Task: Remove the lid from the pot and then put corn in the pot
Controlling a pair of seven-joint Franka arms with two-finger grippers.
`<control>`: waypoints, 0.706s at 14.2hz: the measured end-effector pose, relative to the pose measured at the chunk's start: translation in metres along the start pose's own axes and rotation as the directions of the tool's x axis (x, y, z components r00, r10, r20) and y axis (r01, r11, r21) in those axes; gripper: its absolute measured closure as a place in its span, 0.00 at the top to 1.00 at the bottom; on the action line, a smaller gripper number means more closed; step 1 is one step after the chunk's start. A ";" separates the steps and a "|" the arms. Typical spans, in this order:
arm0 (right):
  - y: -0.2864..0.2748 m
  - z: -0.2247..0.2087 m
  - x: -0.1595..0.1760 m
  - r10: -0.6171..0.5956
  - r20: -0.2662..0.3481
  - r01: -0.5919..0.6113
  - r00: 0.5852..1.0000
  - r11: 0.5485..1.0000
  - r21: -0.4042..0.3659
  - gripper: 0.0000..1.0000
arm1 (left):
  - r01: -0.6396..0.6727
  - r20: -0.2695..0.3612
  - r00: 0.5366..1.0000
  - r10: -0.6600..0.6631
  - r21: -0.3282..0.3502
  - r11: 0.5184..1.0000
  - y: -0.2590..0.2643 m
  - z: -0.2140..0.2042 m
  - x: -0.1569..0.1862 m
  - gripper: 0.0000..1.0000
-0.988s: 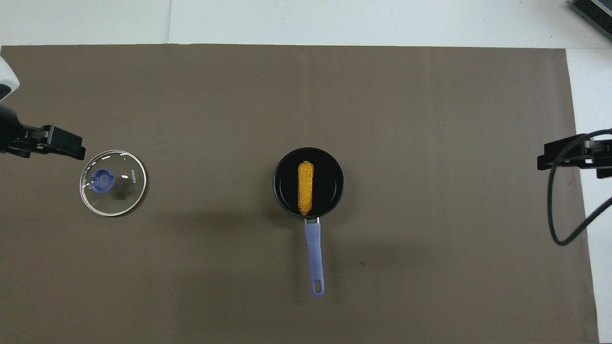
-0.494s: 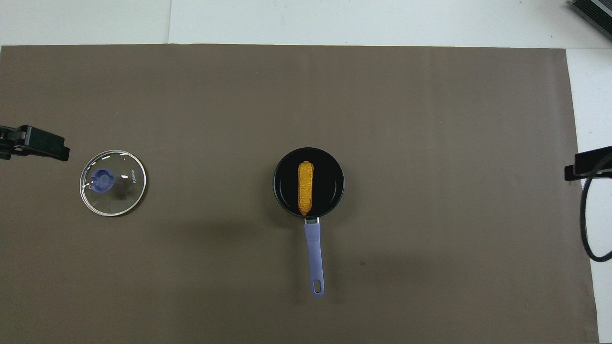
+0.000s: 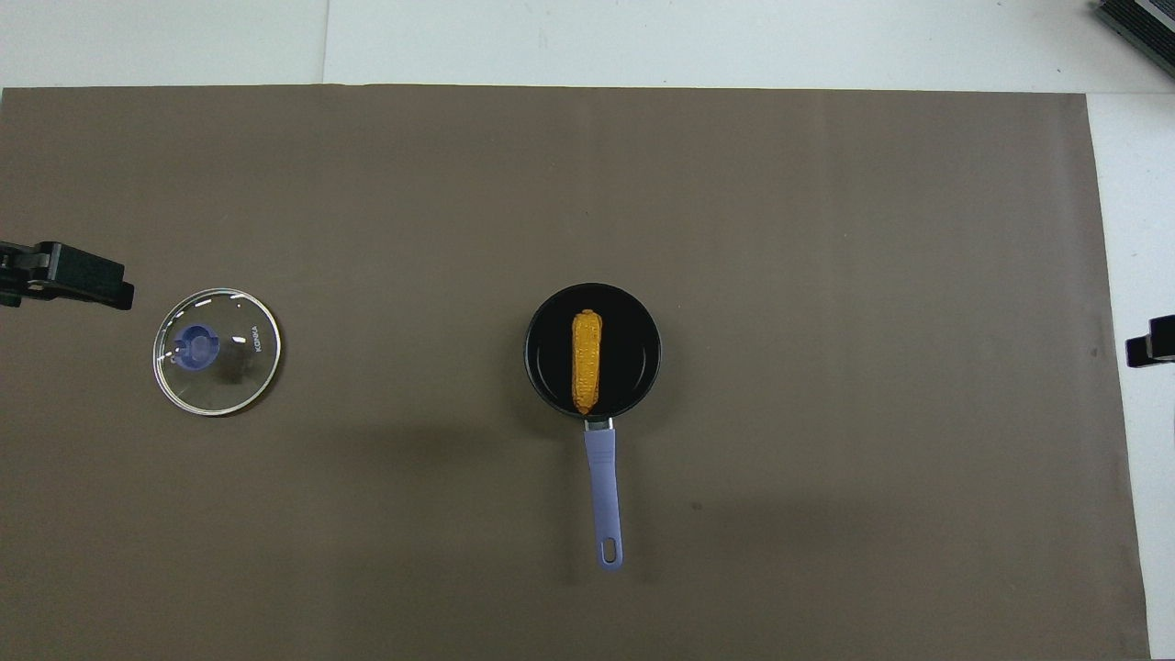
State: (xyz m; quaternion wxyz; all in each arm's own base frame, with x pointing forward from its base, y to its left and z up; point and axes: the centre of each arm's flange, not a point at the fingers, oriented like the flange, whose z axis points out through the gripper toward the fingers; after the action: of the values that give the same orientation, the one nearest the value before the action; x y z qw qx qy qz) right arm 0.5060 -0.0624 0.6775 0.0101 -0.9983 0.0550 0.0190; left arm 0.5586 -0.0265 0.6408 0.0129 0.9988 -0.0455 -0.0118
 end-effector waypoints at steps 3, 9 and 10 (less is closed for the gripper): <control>-0.002 0.001 0.001 -0.004 -0.003 0.004 1.000 1.000 -0.002 1.00 | 0.003 0.017 1.000 -0.003 -0.001 1.000 -0.001 0.002 -0.002 1.00; 0.000 0.003 0.007 -0.006 -0.040 0.005 0.999 1.000 -0.019 1.00 | 0.003 0.028 1.000 -0.003 -0.001 1.000 -0.002 -0.001 -0.004 1.00; -0.001 0.003 0.007 -0.006 -0.040 0.005 0.999 1.000 -0.019 1.00 | 0.003 0.024 1.000 -0.003 -0.001 1.000 -0.002 -0.004 -0.004 1.00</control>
State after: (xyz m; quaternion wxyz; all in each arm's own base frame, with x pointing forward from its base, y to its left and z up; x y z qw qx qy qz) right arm 0.5128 -0.0624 0.6744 -0.0006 -0.9986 0.0522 -0.0006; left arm 0.5544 -0.0245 0.6448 0.0129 0.9986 -0.0443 -0.0240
